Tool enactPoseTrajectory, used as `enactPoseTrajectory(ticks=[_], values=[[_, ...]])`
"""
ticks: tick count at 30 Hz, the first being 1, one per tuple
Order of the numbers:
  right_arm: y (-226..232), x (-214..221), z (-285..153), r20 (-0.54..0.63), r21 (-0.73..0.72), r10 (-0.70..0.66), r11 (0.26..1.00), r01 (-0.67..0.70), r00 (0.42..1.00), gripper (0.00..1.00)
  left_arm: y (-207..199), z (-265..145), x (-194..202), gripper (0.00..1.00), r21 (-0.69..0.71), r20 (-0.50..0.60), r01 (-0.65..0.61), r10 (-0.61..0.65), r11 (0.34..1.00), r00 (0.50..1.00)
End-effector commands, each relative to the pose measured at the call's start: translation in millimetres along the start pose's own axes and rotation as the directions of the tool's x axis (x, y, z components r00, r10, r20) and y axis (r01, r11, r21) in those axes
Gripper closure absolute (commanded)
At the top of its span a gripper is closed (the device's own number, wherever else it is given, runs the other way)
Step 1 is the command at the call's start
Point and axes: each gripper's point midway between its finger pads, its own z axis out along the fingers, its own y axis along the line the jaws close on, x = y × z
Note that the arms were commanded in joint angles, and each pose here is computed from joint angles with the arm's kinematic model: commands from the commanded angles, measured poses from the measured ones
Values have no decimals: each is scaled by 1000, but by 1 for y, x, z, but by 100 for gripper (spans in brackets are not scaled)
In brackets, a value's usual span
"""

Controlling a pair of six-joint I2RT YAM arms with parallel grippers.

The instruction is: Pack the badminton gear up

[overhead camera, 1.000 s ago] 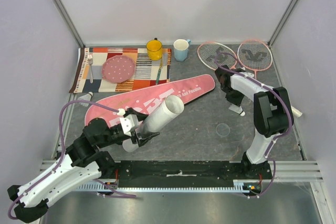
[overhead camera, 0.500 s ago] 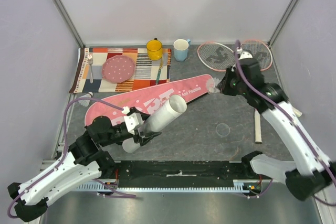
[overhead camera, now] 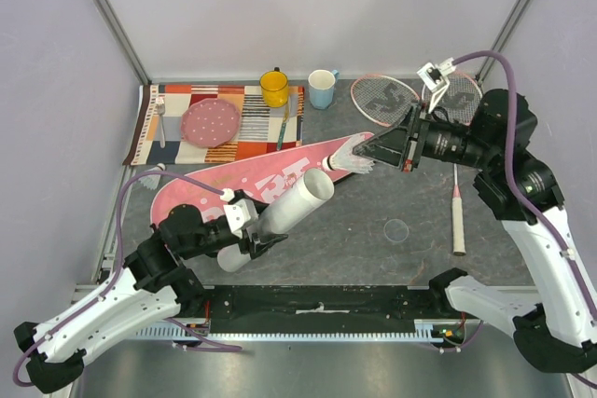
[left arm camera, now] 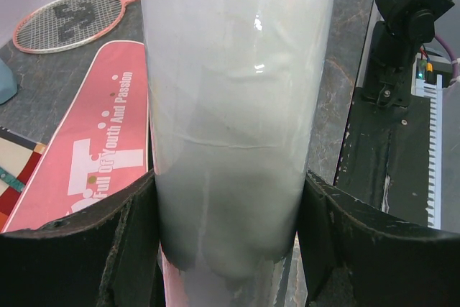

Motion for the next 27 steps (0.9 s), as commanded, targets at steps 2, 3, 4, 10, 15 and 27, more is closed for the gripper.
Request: enactPoseTrajectory(ticks=[2, 3, 4, 10, 15, 27], values=[[10, 20, 14, -107, -65, 13, 998, -20, 994, 100, 3, 3, -23, 80, -10, 78, -17, 18, 1000, 997], [10, 22, 16, -113, -66, 8, 998, -16, 994, 100, 3, 3, -23, 80, -10, 78, -17, 18, 1000, 997], [8, 28, 19, -132, -51, 14, 998, -21, 991, 100, 3, 3, -24, 80, -9, 81, -18, 18, 1000, 997], [-3, 41, 28, -192, -3, -15, 1000, 14, 981, 100, 3, 2, -25, 80, -8, 89, -17, 18, 1000, 996], [-8, 47, 29, -237, 31, -30, 999, 38, 971, 100, 1, 1, -27, 80, 0, 101, -20, 20, 1000, 995], [-1, 15, 18, -57, 217, -157, 962, 165, 986, 17, 2, 2, -33, 80, -4, 122, -2, 2, 1000, 993]])
